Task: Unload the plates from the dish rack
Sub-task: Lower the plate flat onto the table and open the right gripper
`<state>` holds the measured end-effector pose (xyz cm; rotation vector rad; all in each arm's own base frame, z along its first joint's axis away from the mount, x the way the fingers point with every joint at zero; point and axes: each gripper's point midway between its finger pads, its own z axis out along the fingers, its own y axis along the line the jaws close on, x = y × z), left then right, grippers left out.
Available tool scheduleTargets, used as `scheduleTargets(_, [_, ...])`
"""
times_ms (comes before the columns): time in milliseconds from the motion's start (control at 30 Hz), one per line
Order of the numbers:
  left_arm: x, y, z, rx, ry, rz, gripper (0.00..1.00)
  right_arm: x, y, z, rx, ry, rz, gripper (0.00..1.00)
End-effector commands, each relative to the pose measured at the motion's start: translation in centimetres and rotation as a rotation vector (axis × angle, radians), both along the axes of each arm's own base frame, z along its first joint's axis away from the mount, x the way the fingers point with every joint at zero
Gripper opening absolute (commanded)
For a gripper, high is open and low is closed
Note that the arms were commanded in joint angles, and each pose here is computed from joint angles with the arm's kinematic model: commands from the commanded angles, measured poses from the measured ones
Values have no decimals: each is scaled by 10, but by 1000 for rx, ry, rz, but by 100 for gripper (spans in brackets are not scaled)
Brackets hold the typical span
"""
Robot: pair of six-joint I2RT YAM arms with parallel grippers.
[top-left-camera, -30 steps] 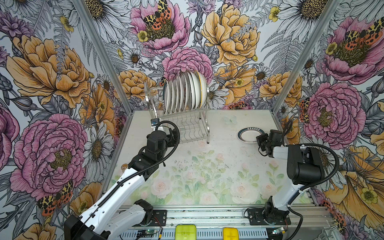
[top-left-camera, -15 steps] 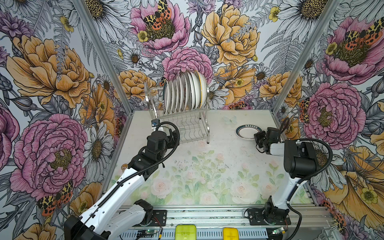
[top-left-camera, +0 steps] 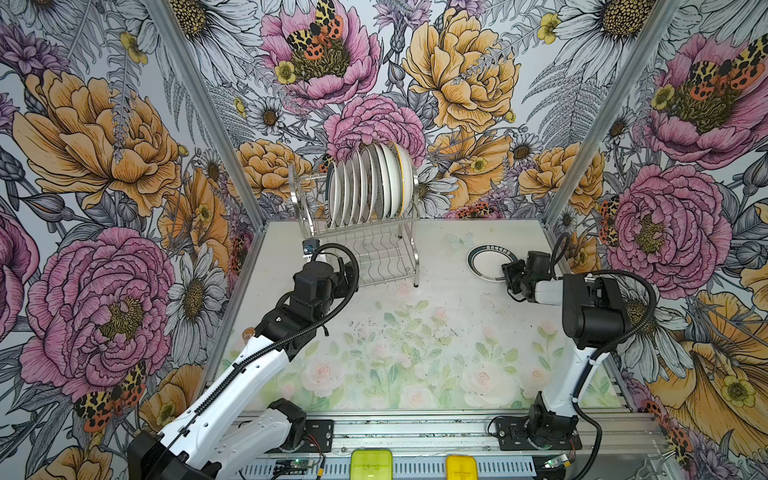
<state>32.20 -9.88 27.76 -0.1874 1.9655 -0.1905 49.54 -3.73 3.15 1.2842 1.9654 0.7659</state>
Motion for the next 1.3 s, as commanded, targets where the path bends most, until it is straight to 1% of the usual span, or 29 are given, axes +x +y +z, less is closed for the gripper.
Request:
scheduleTargets(0, [-2,5,18,-30,-9,18,99,0,7,-15,5,60,12,43])
scheduleTargets(67, [-3,4,19,-28,3,11,99,1,8,-16,3,73,12,47])
scheduleTargets(167, [-3,2,23,-36,8,4,99,0,10,-21,-5,117,8,61])
scheduleTargets(267, [-3,5,25,-46,23,25,99,-8,10,-27,-46,202,0,66])
scheduleTargets(333, [-3,4,26,-47,37,30,99,-13,7,-28,-72,244,-17,72])
scheduleTargets(400, [-2,5,25,-49,56,46,99,-19,4,-30,-89,274,-32,75])
scheduleTargets(467, [0,8,25,-55,67,71,99,-26,1,-32,-102,308,-47,80])
scheduleTargets(633, [3,13,20,-42,85,120,99,-46,-8,-33,-143,375,-79,87])
scheduleTargets(867, [3,23,19,-15,79,165,99,-62,-14,-27,-166,393,-84,91])
scheduleTargets(967, [2,23,20,-6,84,161,99,-68,-13,-15,-199,382,-71,96])
scheduleTargets(1000, [2,23,19,-5,93,158,99,-71,-14,-8,-217,377,-66,99])
scheduleTargets(1033, [2,24,18,-8,104,156,99,-74,-14,-1,-239,372,-54,99])
scheduleTargets(1133, [4,24,17,-20,138,135,99,-79,-12,24,-300,341,5,99])
scheduleTargets(1267, [3,18,20,-4,142,79,99,-78,1,64,-393,257,154,99])
